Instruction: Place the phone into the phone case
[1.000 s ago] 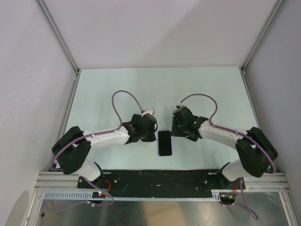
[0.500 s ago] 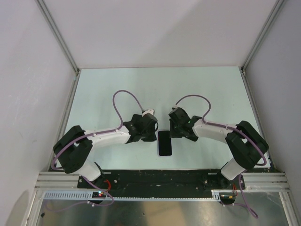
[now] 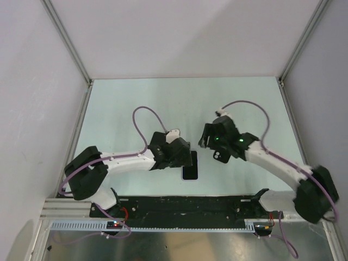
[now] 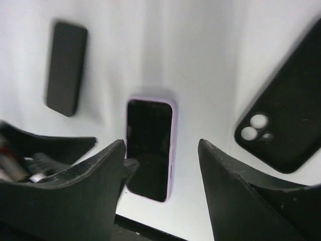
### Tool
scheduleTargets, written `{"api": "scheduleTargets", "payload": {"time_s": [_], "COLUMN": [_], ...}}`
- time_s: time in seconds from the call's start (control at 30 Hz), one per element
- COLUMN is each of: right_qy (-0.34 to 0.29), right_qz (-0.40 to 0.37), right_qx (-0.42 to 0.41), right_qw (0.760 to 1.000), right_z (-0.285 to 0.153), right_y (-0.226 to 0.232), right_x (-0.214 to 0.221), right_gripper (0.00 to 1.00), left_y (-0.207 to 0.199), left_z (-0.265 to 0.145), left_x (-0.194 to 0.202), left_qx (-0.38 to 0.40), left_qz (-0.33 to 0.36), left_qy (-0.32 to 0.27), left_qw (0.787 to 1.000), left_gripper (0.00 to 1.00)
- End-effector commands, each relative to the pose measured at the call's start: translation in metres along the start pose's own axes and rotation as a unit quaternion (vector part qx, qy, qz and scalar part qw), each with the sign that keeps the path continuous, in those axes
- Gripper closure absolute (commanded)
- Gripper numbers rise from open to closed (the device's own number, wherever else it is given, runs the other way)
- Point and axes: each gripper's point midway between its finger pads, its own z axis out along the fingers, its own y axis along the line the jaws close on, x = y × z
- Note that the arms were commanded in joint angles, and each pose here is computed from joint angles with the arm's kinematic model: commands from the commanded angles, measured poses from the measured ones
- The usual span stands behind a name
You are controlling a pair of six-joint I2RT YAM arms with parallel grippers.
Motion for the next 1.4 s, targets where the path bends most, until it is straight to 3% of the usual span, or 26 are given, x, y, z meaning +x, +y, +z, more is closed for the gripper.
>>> {"api": "scheduleTargets", "payload": {"time_s": [0.0,0.27,0.6,0.67,0.8,0.97,1.13,1.37], "right_qy": [-0.086,-0.151,-0.15,-0.149,-0.15,-0.15,-0.152,-0.152], "right_qz": [0.034,0.061,0.059,0.059,0.057,0.057,0.056,0.056], "right_qx": [0.001,-0.022,-0.041,-0.042,-0.042,-0.044,-0.046,-0.041], "right_qw": [0.996,0.986,0.986,0.986,0.986,0.986,0.986,0.986], "right_z": [-0.057,-0.119,-0.131,-0.132,-0.134,-0.135,-0.136,-0.134], "right_y": [-0.015,-0.037,-0.04,-0.041,-0.044,-0.045,-0.045,-0.047], "right_x": [-0.04,-0.055,-0.043,-0.041,-0.038,-0.035,-0.036,-0.036], "right_gripper": [0.31,0.23,0.23,0.23,0.23,0.23,0.24,0.24], "left_y": [-0.02,-0.04,-0.049,-0.045,-0.039,-0.038,-0.039,-0.039], "left_z": [0.0,0.018,0.033,0.036,0.038,0.04,0.038,0.04], "left_x": [-0.016,0.0,0.026,0.029,0.03,0.028,0.007,-0.056], "left_qx": [-0.031,-0.061,-0.085,-0.095,-0.107,-0.114,-0.114,-0.118], "left_qz": [-0.034,-0.006,0.039,0.042,0.047,0.062,0.076,0.1], "left_qy": [-0.054,-0.044,-0.016,-0.015,-0.017,-0.021,-0.036,-0.065], "left_qw": [0.997,0.997,0.995,0.995,0.993,0.991,0.99,0.986], "left_gripper": [0.01,0.0,0.0,0.06,0.29,0.44,0.52,0.53]}}
